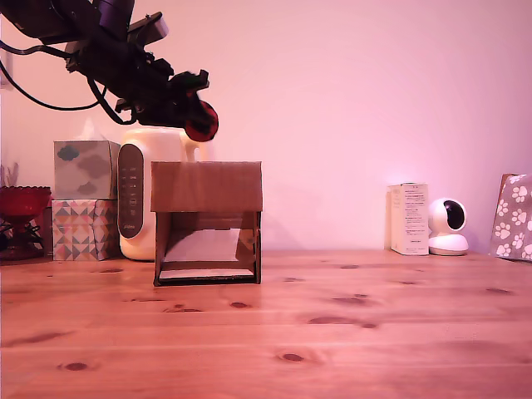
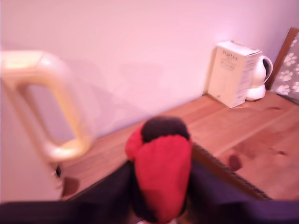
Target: Drop the footbag into the cardboard dice tower
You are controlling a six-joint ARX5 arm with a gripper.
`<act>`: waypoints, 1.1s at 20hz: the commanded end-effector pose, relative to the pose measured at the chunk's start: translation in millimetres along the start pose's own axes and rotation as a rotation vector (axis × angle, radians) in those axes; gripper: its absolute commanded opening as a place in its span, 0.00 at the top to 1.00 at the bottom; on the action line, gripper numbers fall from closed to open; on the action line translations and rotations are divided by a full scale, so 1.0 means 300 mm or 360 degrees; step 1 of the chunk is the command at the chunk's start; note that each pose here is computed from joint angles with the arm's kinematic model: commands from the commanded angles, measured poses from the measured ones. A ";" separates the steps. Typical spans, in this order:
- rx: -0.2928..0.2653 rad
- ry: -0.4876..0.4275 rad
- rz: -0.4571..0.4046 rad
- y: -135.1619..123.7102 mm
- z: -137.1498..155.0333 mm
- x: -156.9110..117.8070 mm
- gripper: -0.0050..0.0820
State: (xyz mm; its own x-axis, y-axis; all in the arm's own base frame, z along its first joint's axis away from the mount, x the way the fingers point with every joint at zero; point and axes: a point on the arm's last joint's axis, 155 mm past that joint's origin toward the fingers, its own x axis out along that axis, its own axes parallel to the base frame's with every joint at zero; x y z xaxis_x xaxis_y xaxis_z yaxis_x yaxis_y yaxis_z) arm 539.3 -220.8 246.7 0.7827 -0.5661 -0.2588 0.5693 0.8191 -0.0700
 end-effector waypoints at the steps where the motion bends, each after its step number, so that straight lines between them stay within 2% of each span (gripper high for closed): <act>1: 0.0006 0.0027 -0.0033 -0.011 -0.023 0.017 0.18; 4: 0.0007 0.0030 -0.0032 -0.012 -0.020 0.015 0.19; 5: 0.0005 0.0031 -0.0033 -0.014 -0.015 0.009 0.22; 6: 0.0001 0.0040 -0.0033 -0.016 -0.012 0.003 0.28; 7: -0.0006 0.0061 -0.0033 -0.021 -0.010 -0.012 0.41; 10: -0.0031 0.0134 -0.0036 -0.039 -0.007 -0.063 0.97; 15: -0.0080 0.0267 -0.0059 -0.075 -0.021 -0.147 0.97; 18: -0.0127 0.0380 -0.0113 -0.104 -0.075 -0.168 0.97; 22: -0.0146 0.0463 -0.0140 -0.140 -0.159 -0.177 0.97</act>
State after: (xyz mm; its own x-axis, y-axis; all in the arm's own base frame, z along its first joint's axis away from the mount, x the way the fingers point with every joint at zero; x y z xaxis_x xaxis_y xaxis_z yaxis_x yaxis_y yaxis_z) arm 470.4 -216.7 239.3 0.6504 -0.5929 -0.4749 0.5913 0.7876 -0.1735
